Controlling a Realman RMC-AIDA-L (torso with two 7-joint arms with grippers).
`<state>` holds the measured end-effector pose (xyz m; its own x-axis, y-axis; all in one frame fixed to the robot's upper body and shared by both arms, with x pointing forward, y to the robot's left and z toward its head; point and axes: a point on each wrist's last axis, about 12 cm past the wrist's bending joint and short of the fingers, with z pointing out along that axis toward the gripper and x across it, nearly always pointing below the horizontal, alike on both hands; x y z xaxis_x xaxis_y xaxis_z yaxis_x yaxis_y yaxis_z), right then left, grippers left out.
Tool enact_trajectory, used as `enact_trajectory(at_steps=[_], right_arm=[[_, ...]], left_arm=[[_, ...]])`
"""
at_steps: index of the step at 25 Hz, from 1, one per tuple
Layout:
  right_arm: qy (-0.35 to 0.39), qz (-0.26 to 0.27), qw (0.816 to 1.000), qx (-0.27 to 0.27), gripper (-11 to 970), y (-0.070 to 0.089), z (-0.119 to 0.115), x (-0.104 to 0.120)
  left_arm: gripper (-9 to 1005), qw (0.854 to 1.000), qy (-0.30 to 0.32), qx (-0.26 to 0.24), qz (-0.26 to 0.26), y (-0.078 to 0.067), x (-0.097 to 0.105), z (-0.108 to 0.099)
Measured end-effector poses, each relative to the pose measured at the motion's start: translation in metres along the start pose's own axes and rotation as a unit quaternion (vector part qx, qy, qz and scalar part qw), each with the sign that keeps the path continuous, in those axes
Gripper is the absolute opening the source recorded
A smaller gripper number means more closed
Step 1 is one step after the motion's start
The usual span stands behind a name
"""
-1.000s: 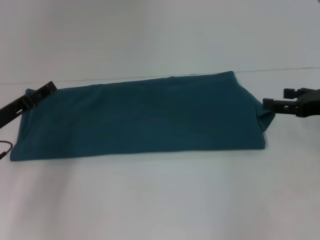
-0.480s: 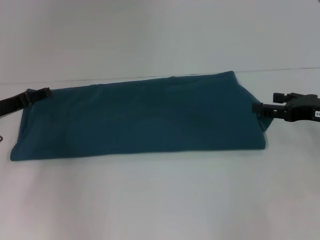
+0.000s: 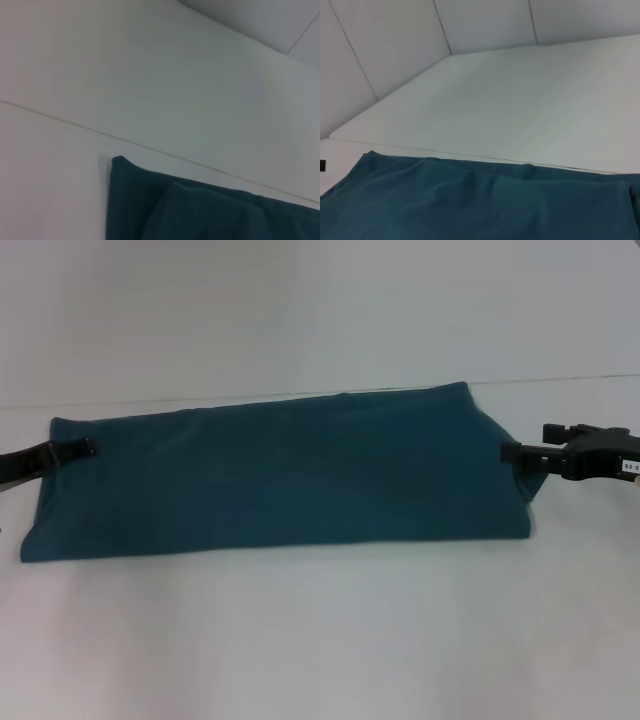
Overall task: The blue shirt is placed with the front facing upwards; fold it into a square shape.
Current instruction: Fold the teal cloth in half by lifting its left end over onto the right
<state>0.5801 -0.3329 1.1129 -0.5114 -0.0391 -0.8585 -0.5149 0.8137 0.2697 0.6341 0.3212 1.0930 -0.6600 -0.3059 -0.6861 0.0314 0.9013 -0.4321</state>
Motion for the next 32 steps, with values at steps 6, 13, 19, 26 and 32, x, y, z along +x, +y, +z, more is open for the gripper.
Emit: enact_trajectory(at_steps=[6,13,19,26,32], right_arm=[[0.002,0.001,1.0,0.0,927,0.0,0.003,0.001],[0.003,0.005,1.0,-0.001,927,0.001,0.003,0.003],[0.005,0.008,1.0,-0.004,927,0.002,0.005,0.004],[0.006,0.009,1.0,-0.006,927,0.002,0.007,0.004],[0.006,0.011,1.0,-0.007,927,0.003,0.007,0.003]], left_arm=[[884,1.0,-0.006,-0.012,0.001,0.004,0.001,0.0],[884,0.999,-0.001,-0.035,0.001,0.011,0.009,0.003],[884,0.999,0.0,-0.046,-0.004,0.012,0.014,0.008],[884,0.998,-0.003,-0.058,0.0,0.014,0.015,0.009],[884,0.997,-0.007,-0.071,-0.004,0.014,0.018,0.014]])
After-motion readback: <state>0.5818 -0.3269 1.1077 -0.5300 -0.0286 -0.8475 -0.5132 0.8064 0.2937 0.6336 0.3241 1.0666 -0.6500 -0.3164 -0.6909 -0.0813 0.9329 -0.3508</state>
